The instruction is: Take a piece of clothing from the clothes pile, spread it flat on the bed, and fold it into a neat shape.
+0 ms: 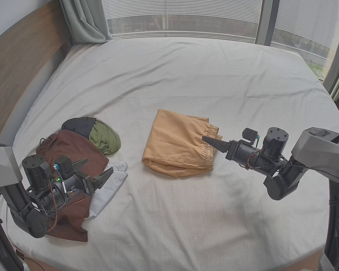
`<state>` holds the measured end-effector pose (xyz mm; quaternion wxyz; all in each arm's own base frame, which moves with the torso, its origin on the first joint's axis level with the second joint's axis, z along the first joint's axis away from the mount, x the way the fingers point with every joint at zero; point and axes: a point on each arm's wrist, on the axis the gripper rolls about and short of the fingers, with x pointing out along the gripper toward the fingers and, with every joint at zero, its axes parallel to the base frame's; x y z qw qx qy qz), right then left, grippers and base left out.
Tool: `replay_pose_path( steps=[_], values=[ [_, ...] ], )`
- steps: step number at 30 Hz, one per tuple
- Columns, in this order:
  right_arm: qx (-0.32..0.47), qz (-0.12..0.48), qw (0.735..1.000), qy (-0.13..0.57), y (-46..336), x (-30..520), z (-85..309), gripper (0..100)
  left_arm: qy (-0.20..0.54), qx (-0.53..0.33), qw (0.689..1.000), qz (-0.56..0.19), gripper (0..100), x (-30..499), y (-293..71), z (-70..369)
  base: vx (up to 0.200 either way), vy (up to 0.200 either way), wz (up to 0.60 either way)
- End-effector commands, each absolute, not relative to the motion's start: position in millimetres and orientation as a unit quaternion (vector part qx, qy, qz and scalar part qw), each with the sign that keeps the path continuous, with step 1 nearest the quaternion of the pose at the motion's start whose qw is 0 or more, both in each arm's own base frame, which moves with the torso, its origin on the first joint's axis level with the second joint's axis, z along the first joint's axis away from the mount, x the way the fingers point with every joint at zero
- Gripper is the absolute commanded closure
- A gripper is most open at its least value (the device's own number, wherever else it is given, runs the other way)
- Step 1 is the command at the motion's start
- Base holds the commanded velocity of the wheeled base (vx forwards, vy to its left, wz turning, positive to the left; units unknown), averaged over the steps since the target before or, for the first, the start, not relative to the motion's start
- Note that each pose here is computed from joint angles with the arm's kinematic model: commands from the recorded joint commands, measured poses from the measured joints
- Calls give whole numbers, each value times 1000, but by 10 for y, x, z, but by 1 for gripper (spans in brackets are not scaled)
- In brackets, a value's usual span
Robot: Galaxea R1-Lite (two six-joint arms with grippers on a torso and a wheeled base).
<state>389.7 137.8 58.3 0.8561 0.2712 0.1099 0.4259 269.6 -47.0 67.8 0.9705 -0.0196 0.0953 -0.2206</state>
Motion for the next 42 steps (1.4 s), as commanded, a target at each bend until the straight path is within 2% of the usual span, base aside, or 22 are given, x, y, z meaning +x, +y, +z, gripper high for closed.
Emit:
replay_pose_path(
  steps=[1, 7, 9, 10, 16, 19, 29, 42],
  values=[
    [198, 434, 874, 91, 1241, 3301, 924, 0, 115, -11, 960, -254, 0, 2562, -526, 622, 0, 0, 0],
    [89, 397, 910, 81, 1063, 2881, 891, 0, 118, 6, 950, -289, 0, 2366, -572, 663, 0, 0, 0],
    [86, 397, 910, 82, 1060, 2871, 886, 0, 118, 6, 950, -289, 0, 2361, -574, 664, 0, 0, 0],
    [55, 387, 917, 82, 949, 2751, 877, 0, 118, 19, 946, -302, 0, 2227, -598, 695, 0, 0, 0],
    [-13, 356, 931, 76, 698, 2557, 847, 0, 108, 40, 936, -334, 0, 1983, -625, 776, 0, 0, 0],
    [-18, 344, 936, 68, 679, 2452, 927, 0, 104, 43, 934, -338, 0, 1900, -613, 807, 0, 0, 0],
    [-23, 332, 943, 22, 573, 2113, 1214, 0, 9, 49, 937, -346, 0, 1692, -562, 1182, 0, 0, 0],
    [-39, 292, 953, -68, 299, 1428, 1520, 0, -36, 64, 933, -351, 0, 1221, -466, 1456, 0, 0, 0]
  ],
)
